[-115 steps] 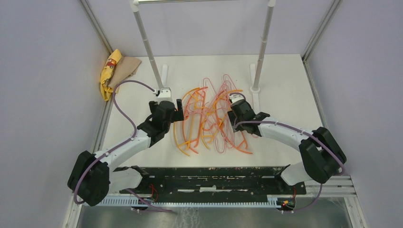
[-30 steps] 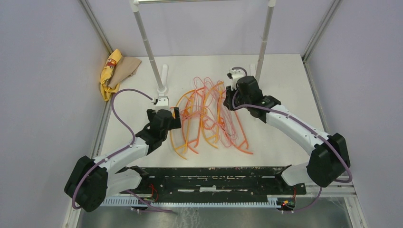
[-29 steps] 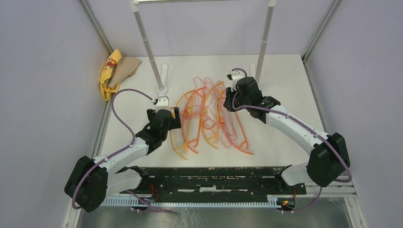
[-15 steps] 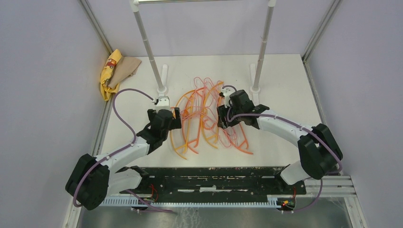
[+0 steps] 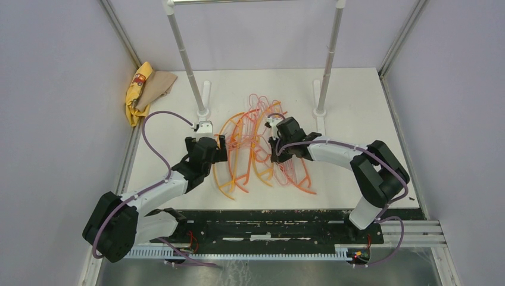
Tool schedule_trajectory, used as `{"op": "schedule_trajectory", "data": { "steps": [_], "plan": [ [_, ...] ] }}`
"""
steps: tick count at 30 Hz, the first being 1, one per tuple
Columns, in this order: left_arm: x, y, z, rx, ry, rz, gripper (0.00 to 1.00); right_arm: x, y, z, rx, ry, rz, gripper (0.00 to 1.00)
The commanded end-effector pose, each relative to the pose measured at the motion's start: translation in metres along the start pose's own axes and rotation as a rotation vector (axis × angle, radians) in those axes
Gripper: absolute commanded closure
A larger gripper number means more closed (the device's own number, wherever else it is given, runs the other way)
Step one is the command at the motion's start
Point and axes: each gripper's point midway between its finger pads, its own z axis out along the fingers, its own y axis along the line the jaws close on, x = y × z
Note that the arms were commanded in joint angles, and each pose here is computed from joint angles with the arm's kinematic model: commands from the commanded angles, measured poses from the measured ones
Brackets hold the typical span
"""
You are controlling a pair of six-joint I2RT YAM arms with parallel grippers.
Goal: Organize the hangers
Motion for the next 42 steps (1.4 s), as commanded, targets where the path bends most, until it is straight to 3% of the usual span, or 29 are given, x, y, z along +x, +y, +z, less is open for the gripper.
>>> {"op": "schedule_trajectory", "data": {
  "steps": [1, 16, 31, 34, 38, 42],
  "plan": [
    [-0.015, 0.001, 0.001, -0.019, -0.056, -0.01, 0.0, -0.037, 0.001, -0.006, 0.025, -0.117, -0.009, 0.99],
    [-0.016, 0.001, 0.0, -0.017, -0.06, -0.015, 0.0, -0.099, 0.013, -0.122, 0.074, -0.328, -0.094, 0.99],
    [-0.014, 0.0, 0.0, -0.011, -0.054, -0.02, 0.0, -0.042, 0.01, -0.033, 0.0, -0.115, -0.021, 0.98],
    [-0.014, 0.001, 0.0, -0.013, -0.054, -0.019, 0.0, -0.038, 0.006, -0.021, 0.008, -0.106, -0.014, 0.91],
    [-0.014, 0.001, -0.001, -0.015, -0.056, -0.02, 0.0, -0.037, 0.0, -0.01, 0.032, -0.099, -0.014, 0.89],
    [-0.014, 0.002, -0.001, -0.017, -0.056, -0.018, 0.0, -0.035, -0.004, -0.003, 0.053, -0.085, -0.003, 0.65]
  ]
}}
